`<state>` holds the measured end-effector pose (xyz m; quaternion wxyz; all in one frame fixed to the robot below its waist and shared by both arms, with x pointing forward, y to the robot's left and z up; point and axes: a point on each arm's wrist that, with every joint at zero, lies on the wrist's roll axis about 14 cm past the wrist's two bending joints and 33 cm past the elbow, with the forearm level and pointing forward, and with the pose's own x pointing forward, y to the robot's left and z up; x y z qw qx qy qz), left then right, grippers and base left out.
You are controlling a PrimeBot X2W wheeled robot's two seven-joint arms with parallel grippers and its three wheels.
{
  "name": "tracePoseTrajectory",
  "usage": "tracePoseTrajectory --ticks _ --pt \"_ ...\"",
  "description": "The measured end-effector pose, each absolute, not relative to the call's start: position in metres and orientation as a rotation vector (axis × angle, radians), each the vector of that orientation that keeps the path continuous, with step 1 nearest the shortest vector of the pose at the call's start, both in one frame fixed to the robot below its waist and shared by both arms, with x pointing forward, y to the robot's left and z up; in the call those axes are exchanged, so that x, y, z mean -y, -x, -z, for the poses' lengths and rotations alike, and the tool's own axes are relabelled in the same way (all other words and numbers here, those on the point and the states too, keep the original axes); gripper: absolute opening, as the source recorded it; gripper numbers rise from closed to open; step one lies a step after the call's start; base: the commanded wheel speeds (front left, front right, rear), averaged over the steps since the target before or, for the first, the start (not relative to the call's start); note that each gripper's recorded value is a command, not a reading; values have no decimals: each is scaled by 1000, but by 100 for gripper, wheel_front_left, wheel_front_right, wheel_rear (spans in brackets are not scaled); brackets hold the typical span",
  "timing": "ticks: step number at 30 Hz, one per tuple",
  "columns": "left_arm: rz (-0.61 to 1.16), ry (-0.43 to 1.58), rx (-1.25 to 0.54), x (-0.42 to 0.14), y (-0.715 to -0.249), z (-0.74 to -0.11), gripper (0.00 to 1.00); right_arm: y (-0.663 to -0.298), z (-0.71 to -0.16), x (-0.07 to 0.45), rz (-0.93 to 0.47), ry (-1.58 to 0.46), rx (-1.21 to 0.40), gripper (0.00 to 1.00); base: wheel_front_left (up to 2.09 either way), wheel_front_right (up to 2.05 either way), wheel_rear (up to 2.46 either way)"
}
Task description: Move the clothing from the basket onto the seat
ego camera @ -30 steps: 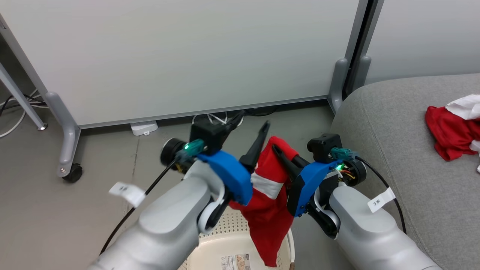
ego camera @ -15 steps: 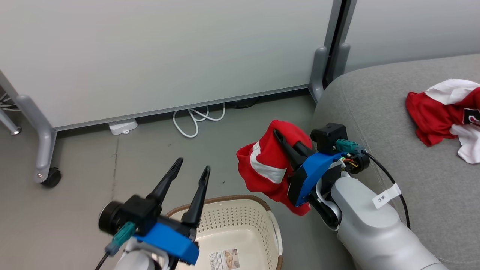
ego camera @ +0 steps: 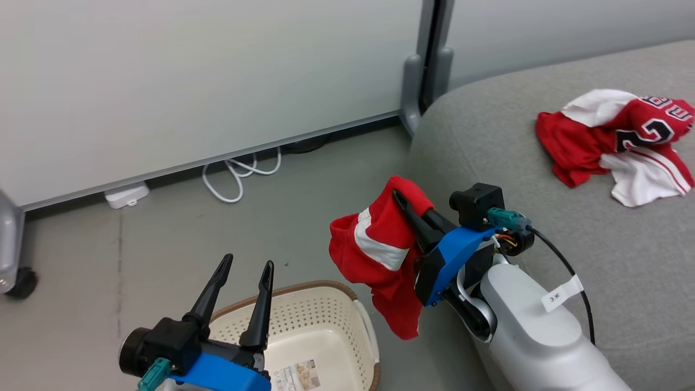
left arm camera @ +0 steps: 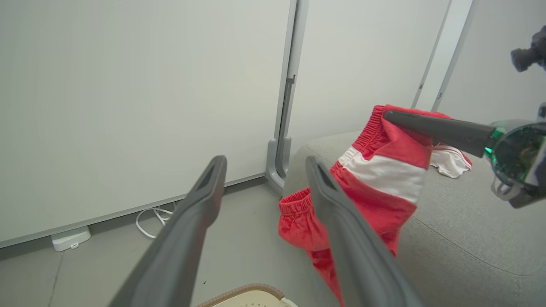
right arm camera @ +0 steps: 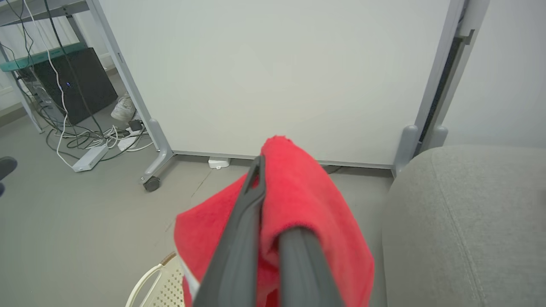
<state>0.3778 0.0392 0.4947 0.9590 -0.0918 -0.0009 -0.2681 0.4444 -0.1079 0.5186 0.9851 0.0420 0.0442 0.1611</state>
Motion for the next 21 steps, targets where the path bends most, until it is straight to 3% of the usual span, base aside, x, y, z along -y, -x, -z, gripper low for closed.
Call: tracePoseTrajectory --ticks 21 --pt "864 206 -42 72 -388 -479 100 -382 -514 222 4 -99 -90 0 0 0 0"
